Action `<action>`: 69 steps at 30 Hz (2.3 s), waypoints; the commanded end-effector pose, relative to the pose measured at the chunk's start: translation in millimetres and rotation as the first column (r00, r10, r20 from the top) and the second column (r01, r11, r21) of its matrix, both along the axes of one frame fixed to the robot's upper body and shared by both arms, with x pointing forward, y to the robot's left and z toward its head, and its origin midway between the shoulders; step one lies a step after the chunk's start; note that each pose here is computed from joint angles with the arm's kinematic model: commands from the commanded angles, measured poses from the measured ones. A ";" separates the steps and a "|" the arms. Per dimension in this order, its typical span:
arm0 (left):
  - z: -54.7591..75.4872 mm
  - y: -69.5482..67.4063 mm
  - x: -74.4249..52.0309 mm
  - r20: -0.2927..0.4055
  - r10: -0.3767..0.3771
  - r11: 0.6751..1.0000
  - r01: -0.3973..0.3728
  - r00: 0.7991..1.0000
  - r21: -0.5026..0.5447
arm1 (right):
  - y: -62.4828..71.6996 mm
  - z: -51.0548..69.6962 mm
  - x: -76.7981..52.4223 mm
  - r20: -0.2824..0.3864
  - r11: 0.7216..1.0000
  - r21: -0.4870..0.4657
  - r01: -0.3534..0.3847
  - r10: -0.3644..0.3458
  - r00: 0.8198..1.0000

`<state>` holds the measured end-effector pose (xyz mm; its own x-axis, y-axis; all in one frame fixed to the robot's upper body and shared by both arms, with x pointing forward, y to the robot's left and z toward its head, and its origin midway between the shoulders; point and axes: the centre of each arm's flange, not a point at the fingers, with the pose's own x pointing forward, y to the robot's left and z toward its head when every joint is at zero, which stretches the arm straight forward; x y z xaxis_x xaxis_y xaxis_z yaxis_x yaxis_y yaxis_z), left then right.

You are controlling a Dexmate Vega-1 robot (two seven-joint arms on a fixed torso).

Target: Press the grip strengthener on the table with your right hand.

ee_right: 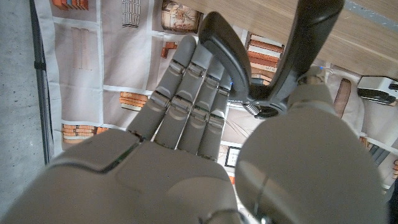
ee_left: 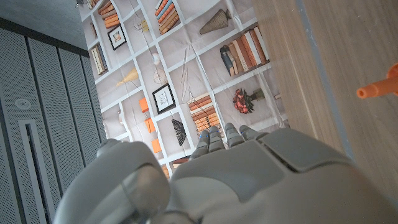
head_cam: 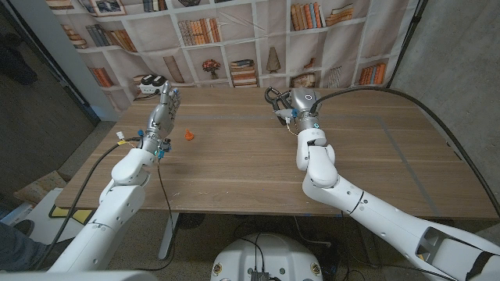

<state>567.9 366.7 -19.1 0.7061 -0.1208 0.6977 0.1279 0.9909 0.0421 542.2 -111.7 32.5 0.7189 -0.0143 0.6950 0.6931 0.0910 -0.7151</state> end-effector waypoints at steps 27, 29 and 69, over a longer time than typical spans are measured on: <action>0.6 1.8 -4.4 0.008 -0.001 1.000 0.001 1.000 0.005 | 4.4 -2.0 1.5 -0.019 0.998 0.052 -0.035 0.036 0.999; 0.7 1.7 -4.5 0.008 -0.001 1.000 0.001 1.000 0.007 | 4.4 -2.3 1.8 -0.019 0.998 0.053 -0.032 0.033 0.999; 3.3 -2.9 -6.2 0.009 -0.004 1.000 0.004 1.000 0.022 | 0.7 -2.4 -2.5 -0.019 0.998 0.064 -0.018 0.019 1.000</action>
<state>559.7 365.6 -16.3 0.6984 -0.1299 0.7038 0.1257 0.9904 0.0580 540.9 -109.0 29.3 0.7325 -0.0371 0.6798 0.6761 0.1569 -0.7199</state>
